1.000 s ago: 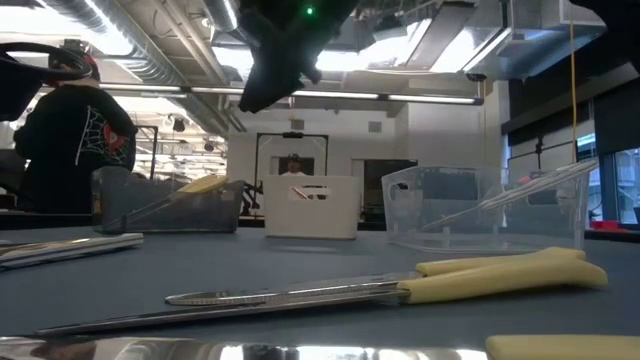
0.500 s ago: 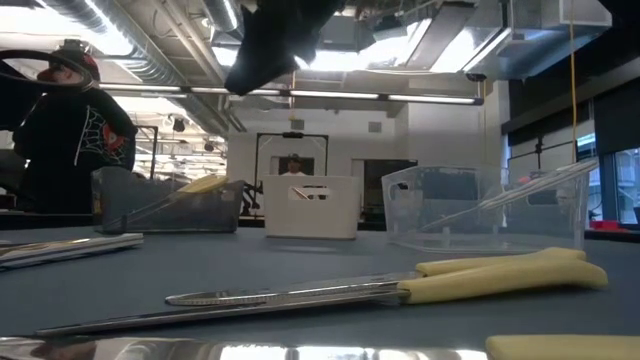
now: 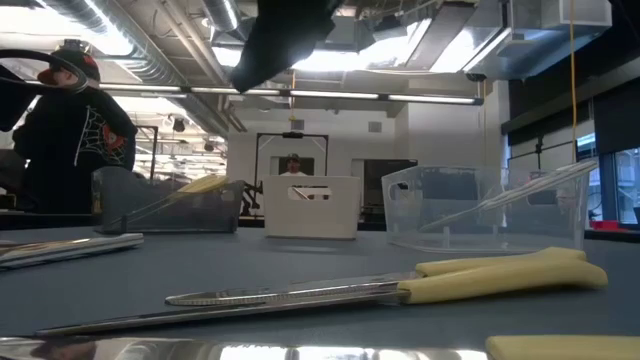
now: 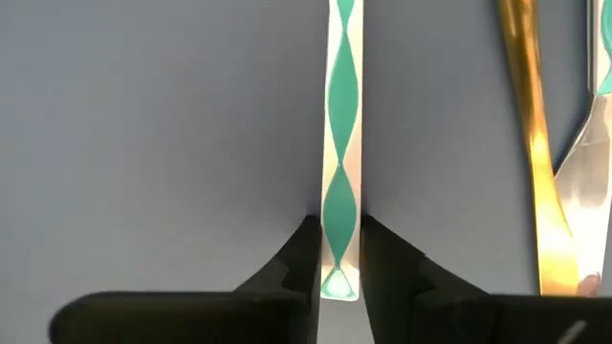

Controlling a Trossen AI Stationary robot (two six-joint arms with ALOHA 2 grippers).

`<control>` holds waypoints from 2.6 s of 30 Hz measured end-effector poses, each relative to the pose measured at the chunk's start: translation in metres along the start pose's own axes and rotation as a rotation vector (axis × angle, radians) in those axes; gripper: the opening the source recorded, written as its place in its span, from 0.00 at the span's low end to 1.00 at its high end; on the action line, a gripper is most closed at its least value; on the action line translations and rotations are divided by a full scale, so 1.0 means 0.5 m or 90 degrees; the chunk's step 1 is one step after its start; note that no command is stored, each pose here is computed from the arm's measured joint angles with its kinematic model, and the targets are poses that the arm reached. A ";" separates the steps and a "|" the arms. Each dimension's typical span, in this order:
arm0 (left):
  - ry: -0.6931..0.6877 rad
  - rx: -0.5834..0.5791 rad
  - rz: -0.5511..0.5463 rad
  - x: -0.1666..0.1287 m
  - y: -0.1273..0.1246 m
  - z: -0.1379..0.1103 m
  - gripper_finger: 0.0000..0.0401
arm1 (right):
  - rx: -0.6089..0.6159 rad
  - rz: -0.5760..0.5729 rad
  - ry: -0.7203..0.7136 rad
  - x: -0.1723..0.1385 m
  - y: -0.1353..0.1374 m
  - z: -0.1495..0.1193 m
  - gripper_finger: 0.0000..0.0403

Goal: Sort silverware by color (type)
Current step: Put the left green knife into the transparent bin

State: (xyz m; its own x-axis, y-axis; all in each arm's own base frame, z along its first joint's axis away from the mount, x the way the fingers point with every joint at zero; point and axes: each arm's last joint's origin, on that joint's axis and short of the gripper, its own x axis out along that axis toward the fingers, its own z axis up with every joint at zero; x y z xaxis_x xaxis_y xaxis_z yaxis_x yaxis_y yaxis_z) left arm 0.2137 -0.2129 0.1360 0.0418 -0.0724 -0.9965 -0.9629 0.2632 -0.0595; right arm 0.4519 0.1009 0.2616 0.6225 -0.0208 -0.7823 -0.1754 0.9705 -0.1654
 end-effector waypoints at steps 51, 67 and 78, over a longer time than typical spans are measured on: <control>0.064 0.189 -0.308 -0.248 -0.002 0.158 0.11 | -0.307 0.038 -0.214 -0.028 0.110 0.058 0.29; 0.056 0.182 -0.317 -0.250 -0.008 0.178 0.11 | -0.297 0.015 -0.157 -0.026 0.115 0.043 0.29; -0.294 0.227 -0.342 -0.260 -0.021 0.206 0.11 | -0.111 0.000 -0.009 -0.124 0.126 0.001 0.29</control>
State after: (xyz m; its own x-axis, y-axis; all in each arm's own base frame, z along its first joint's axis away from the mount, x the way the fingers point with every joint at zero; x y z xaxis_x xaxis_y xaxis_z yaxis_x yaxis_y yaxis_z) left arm 0.2461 -0.1072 0.2604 0.6577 0.1095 -0.7453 -0.6400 0.6030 -0.4762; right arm 0.4027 0.1636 0.3001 0.6327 -0.0170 -0.7742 -0.3038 0.9142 -0.2683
